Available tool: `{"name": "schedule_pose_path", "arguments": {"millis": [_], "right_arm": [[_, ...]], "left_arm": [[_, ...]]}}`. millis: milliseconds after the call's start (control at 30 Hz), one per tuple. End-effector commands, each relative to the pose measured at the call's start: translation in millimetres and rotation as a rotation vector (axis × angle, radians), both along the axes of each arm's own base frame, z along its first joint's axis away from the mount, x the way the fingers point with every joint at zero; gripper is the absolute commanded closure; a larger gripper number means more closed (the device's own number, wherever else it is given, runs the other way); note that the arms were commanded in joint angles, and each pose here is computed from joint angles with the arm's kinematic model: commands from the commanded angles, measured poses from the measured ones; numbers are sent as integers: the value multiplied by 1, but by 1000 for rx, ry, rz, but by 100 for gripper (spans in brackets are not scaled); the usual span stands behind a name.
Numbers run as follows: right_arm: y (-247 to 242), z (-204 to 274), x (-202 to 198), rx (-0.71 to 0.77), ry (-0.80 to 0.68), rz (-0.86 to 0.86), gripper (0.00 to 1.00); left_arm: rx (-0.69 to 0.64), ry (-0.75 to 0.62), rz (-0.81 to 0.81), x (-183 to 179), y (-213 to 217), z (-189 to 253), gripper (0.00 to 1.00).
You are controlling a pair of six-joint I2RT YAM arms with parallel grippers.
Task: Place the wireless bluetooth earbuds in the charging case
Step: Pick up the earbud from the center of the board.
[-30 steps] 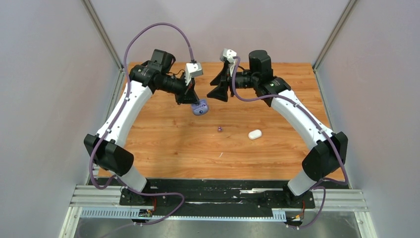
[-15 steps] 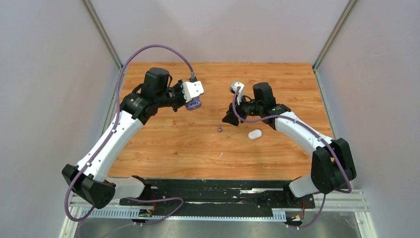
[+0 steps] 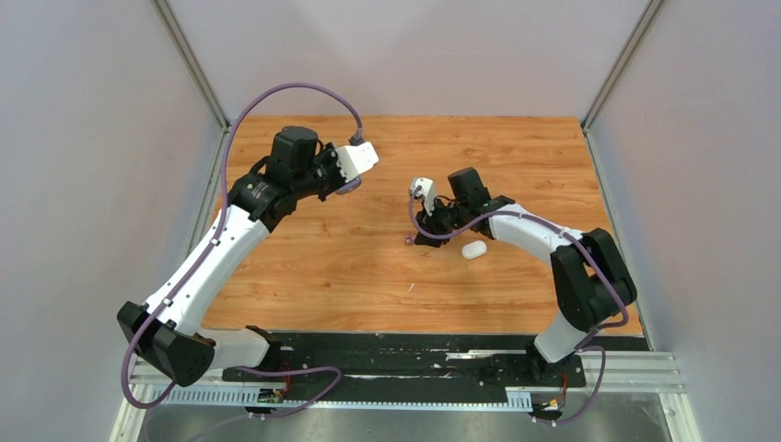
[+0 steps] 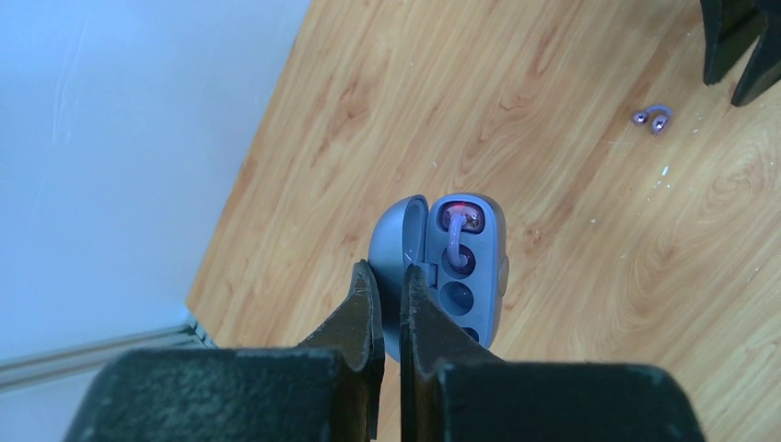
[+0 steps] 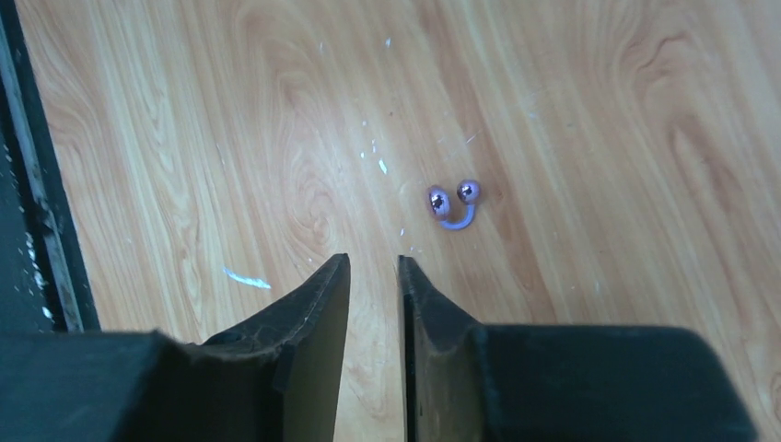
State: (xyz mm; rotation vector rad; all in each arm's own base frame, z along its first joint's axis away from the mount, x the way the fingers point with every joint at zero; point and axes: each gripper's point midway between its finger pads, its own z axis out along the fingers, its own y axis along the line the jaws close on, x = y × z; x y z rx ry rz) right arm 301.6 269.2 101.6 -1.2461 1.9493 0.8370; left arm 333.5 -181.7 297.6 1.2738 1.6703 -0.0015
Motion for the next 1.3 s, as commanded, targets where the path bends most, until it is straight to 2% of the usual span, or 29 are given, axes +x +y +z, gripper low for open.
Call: {"name": "schedule_pose_path", "arguments": {"millis": [0,233,467,600,1067,1267], "right_arm": [[1,-7,7,-66,-69,116,74],[9,-26,32,-110,-75,137,73],[17,-45,52,-121,59,-4,66],[18,-49,48,-110,115,-36,60],[22,-75,34,-150,155,-18,62],[27,-80,26,-155,147,16,68]], "left_arm": [[-69,-9,66,2,1,15,100],[-76,15,93,0,5,10,100],[-100,40,114,2,7,7,100],[-109,45,118,3,7,6,100],[-120,59,134,3,10,2,100],[-120,61,139,3,12,1,100]]}}
